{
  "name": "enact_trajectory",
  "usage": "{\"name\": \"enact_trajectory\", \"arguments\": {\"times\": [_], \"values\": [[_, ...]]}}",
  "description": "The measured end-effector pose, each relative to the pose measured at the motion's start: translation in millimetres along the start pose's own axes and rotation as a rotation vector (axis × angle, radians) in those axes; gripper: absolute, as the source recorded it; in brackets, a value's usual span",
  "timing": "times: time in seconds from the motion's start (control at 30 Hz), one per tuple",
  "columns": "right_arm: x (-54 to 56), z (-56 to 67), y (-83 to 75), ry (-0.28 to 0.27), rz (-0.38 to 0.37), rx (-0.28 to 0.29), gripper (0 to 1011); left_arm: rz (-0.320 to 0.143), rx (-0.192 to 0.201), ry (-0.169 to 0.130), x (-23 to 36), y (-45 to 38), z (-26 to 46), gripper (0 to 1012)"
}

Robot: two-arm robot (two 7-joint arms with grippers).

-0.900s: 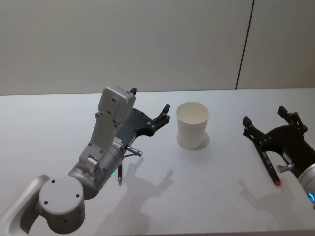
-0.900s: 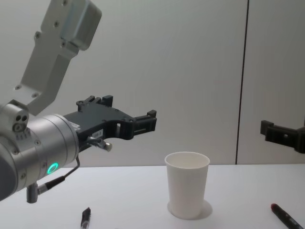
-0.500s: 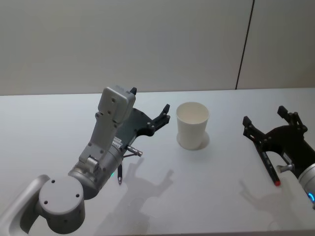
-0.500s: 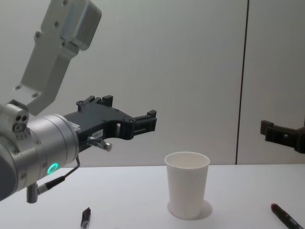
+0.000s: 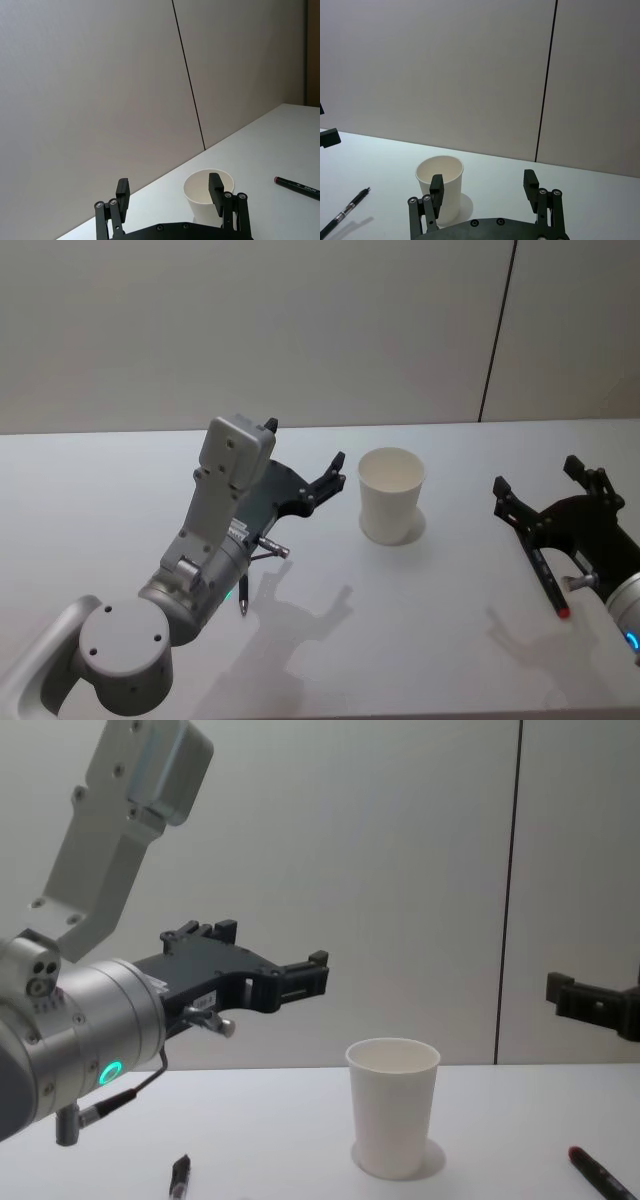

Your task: Place the pen into the pen holder.

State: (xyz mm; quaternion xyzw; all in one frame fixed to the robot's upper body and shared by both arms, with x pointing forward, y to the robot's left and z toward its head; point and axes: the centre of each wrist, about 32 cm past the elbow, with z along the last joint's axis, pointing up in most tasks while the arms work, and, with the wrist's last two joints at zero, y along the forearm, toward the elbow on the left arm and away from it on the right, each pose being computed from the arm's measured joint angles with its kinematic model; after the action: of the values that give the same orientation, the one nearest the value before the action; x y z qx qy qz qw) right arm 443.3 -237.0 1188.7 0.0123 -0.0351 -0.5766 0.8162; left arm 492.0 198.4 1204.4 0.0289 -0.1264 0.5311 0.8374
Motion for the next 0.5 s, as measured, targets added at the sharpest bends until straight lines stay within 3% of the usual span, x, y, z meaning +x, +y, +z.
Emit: {"name": "enact_trajectory", "arguments": {"times": [0.5], "values": [[-8.6,4.5,3.2,-0.025,-0.044,-0.053,1001,0.000,0.000,0.000,0.0,0.0,0.0,1004]]}}
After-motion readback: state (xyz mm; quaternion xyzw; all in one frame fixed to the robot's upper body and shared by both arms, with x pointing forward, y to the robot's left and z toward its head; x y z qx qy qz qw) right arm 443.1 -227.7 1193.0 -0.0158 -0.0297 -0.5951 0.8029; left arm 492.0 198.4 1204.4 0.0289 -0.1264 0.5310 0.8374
